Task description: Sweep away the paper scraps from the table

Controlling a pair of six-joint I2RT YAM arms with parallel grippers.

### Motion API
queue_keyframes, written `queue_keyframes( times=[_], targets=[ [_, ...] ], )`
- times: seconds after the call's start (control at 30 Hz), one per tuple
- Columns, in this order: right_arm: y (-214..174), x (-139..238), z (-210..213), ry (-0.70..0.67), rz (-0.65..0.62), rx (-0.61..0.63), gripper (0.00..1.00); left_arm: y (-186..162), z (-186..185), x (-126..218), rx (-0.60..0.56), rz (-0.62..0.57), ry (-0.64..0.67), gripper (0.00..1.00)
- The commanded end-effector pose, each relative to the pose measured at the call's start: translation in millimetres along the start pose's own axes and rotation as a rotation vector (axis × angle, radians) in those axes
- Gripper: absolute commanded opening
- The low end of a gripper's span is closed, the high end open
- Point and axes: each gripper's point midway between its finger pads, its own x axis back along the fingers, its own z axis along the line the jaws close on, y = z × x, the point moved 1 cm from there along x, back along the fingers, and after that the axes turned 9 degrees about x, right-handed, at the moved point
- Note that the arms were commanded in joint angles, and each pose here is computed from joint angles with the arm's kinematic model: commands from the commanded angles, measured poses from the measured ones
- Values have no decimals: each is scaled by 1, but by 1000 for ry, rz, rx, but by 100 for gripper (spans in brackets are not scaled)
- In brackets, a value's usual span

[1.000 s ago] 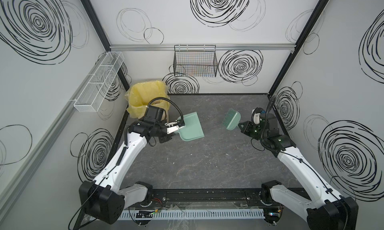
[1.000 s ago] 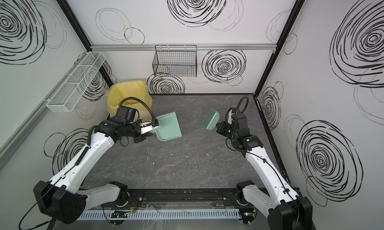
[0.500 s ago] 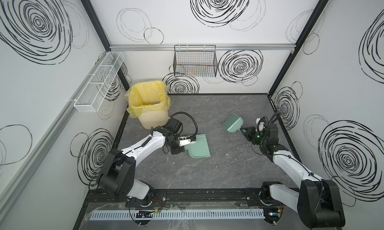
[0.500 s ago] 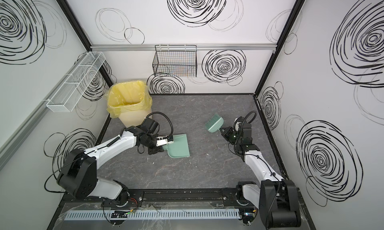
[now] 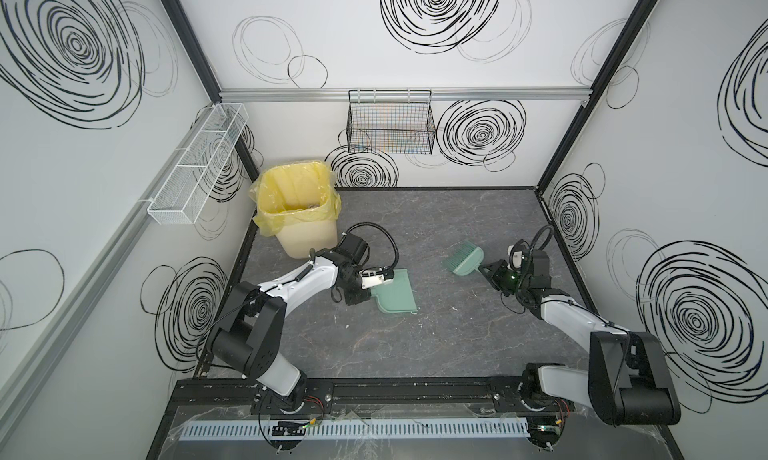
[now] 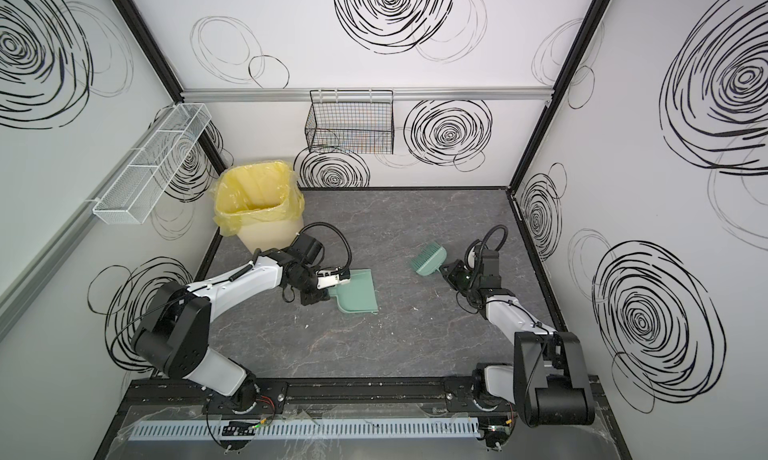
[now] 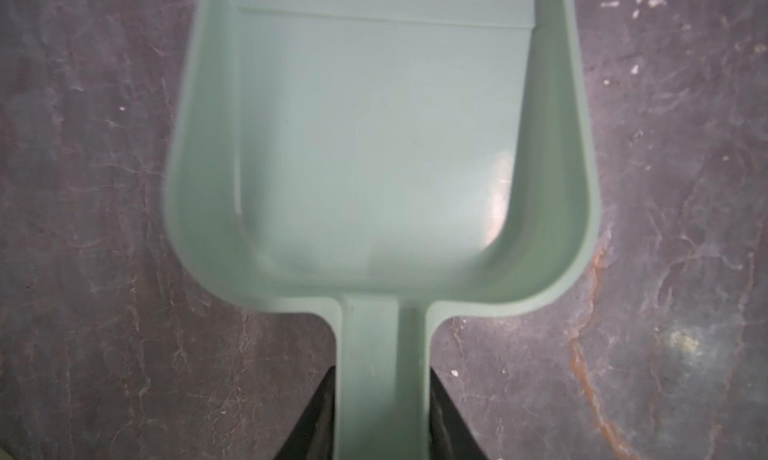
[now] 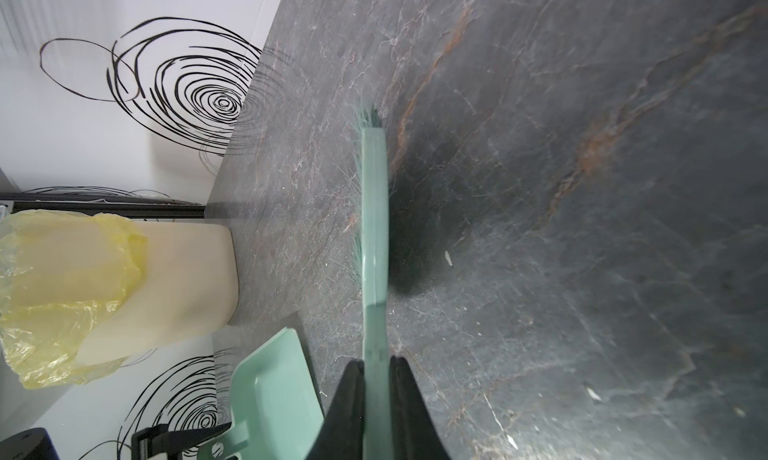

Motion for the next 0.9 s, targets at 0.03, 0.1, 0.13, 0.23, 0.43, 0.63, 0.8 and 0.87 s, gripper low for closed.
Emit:
queue_keyframes(
  times=[0.03,0.1,0.13,0.23,0.43,0.63,0.8,0.87],
  targets=[
    [-6,3,-13,-42,6,11,35,15,14,6,0,-20,34,42],
    [-8,3,-15,-50,15,13,41,16,17,5,0,-16,32,42],
    [-9,3,-16,-53,19,14,43,16,18,4,3,-13,33,42],
    [-11,4,-18,-65,25,17,54,17,22,5,8,-9,30,45],
    [-14,16,-24,-132,20,49,68,33,30,45,46,-143,1,82],
    [-22,34,-42,-266,18,81,92,50,51,135,148,-470,1,96],
    [-18,57,-47,-353,-44,118,94,41,84,200,309,-766,152,96],
    [-6,68,-39,-353,-109,154,97,29,96,220,423,-901,231,97]
  ],
)
